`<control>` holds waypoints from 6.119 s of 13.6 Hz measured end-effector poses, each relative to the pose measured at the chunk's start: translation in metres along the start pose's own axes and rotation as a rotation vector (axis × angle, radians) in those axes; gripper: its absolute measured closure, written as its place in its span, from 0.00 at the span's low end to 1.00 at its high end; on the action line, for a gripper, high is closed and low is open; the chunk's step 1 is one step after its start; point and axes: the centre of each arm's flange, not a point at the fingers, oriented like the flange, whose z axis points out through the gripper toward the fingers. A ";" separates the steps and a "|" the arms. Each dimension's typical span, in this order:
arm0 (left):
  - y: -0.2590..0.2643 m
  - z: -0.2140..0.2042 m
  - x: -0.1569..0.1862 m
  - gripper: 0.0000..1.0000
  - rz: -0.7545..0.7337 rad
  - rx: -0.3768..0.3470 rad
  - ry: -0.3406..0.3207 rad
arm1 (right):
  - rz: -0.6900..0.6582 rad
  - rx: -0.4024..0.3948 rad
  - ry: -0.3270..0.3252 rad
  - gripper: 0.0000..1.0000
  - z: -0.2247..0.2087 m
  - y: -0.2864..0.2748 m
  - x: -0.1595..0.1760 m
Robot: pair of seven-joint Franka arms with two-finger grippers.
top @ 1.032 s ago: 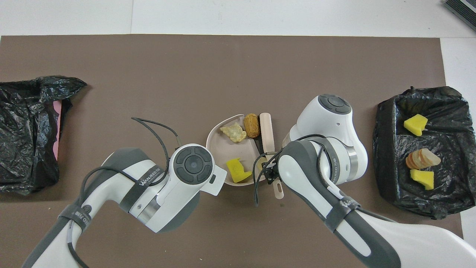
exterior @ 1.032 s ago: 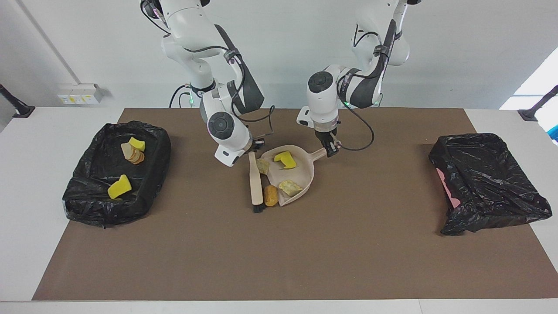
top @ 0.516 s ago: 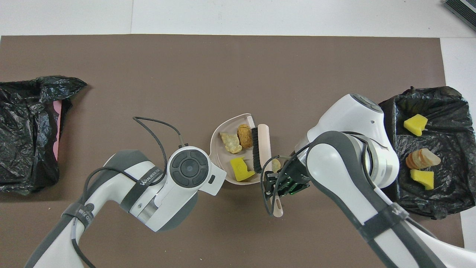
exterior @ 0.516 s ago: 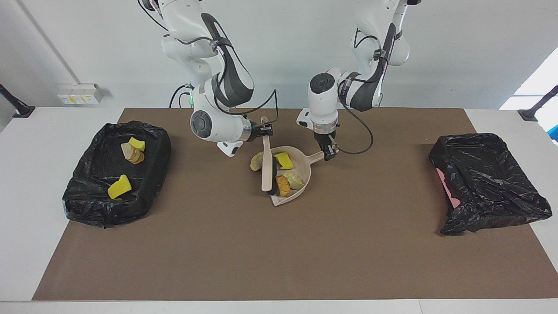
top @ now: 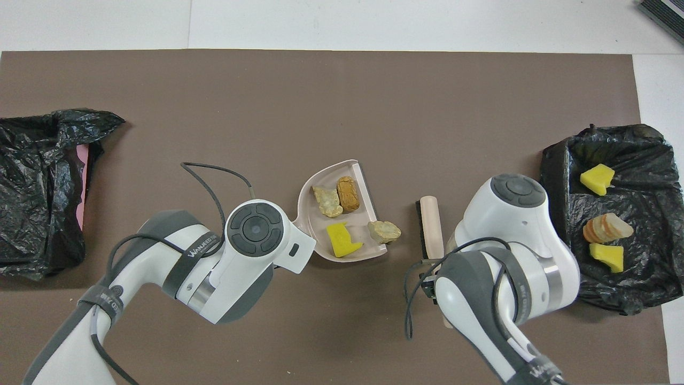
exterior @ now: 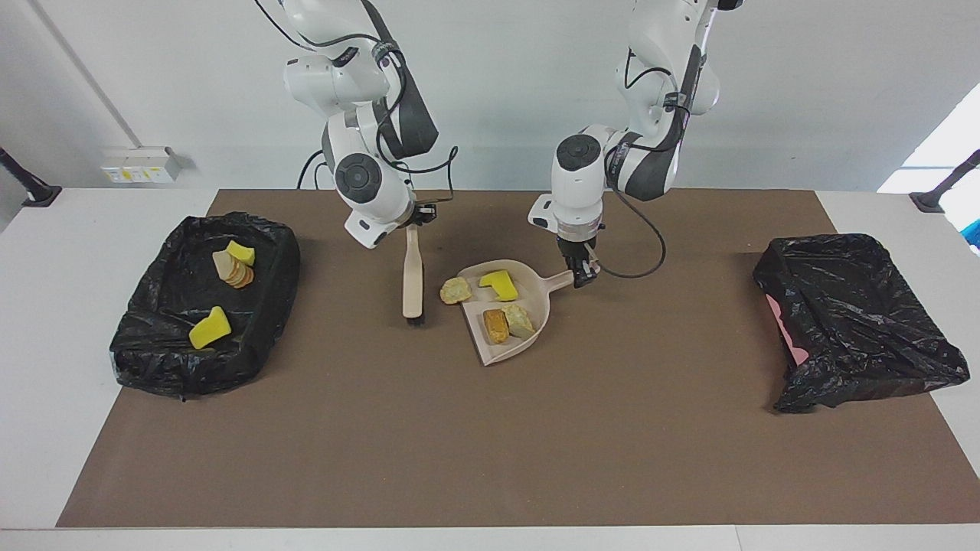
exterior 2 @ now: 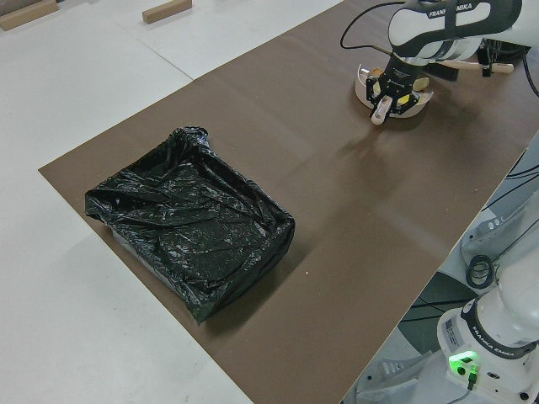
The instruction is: Sweep and dump trash in bin
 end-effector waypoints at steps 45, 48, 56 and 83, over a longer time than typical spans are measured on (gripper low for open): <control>-0.232 -0.118 -0.529 0.67 0.257 0.021 0.100 | 0.111 0.032 0.310 0.00 0.008 -0.157 -0.061; -0.228 -0.099 -0.598 0.67 0.290 0.055 0.062 | 0.108 0.048 0.403 0.00 -0.062 -0.112 -0.026; -0.244 -0.101 -0.628 0.67 0.289 0.046 -0.352 | 0.133 -0.017 0.582 0.00 -0.192 0.053 0.024; -0.195 -0.181 -0.375 0.67 -0.224 0.079 -0.629 | 0.181 -0.022 0.532 0.00 -0.354 0.204 -0.097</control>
